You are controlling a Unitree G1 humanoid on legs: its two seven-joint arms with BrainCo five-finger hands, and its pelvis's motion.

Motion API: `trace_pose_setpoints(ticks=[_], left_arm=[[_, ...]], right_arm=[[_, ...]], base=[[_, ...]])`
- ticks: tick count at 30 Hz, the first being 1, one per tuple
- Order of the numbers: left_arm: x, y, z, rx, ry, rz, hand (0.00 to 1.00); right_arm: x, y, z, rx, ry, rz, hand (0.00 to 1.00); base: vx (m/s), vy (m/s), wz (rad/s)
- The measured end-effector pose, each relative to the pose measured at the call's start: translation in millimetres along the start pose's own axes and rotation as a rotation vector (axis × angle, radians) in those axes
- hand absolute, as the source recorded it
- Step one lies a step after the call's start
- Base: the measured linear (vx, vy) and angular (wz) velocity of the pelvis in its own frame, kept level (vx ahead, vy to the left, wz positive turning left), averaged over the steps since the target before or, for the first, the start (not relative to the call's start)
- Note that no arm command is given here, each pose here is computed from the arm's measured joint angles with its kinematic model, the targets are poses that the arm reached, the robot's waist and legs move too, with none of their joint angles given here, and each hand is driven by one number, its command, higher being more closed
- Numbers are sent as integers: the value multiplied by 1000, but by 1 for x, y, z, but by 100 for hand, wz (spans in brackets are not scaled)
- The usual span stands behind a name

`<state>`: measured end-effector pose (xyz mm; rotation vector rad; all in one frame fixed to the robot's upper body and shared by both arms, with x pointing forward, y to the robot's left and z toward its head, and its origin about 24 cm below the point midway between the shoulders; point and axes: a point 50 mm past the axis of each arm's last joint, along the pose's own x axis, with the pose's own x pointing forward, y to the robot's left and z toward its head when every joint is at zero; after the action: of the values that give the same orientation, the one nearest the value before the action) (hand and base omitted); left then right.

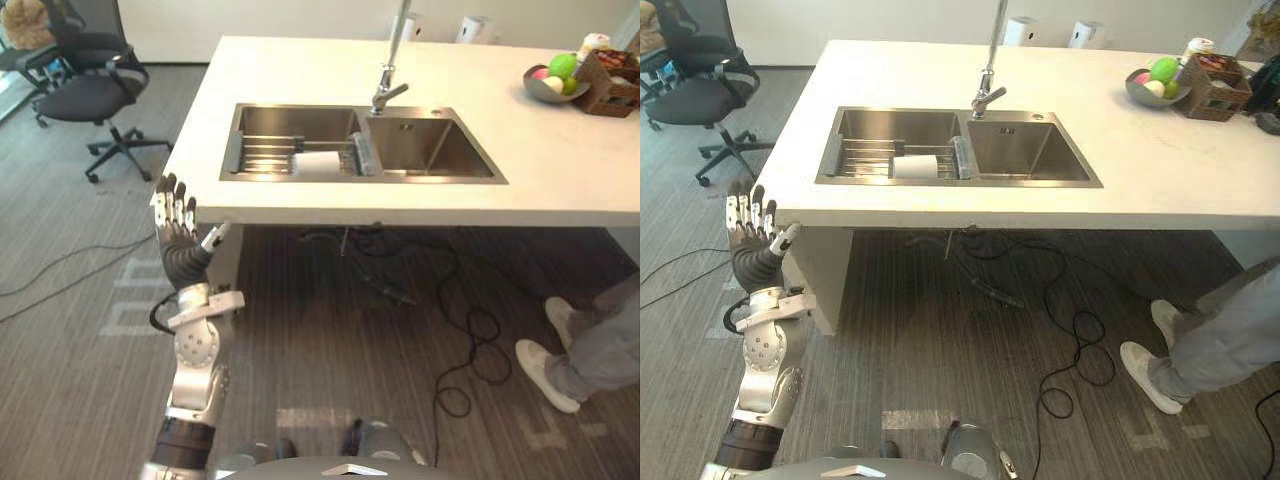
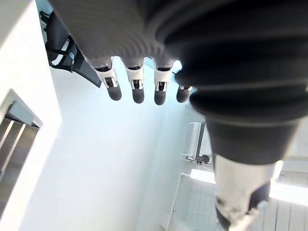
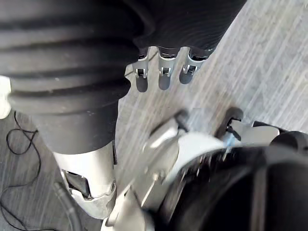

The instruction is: Walk over to the sink, pick up the cup, carry it to the dishwasher, place the cup inside the dishwasher, then close the dishwasher door

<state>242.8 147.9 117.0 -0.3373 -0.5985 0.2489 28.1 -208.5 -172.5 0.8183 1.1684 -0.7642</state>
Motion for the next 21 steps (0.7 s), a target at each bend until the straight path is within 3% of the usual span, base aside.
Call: trace_pose_setpoints(ticks=[5,8,16,17,21], left_arm=[[1,-1,31,-84,-162,2,0],[3,-7,30,-101,-138,7,0],[11,-32,38,-139,-118,-132,0],[8,-41,23,-124,-2,-177,0],[8,-41,23,-124,-2,-178,0]], right_arm=[[-5,-17,-27,-73,107,-21,0],[-6,-22,-9,-124,97,-16,0],[-5,-15,-6,-33,97,27,0],[-7,0,-19,25,111,167,0],[-7,0,-19,25,110,167,0]], base=[[488,-223,74],[325,-197,-8],[98,-70,-6],[0,0,0],[0,0,0]])
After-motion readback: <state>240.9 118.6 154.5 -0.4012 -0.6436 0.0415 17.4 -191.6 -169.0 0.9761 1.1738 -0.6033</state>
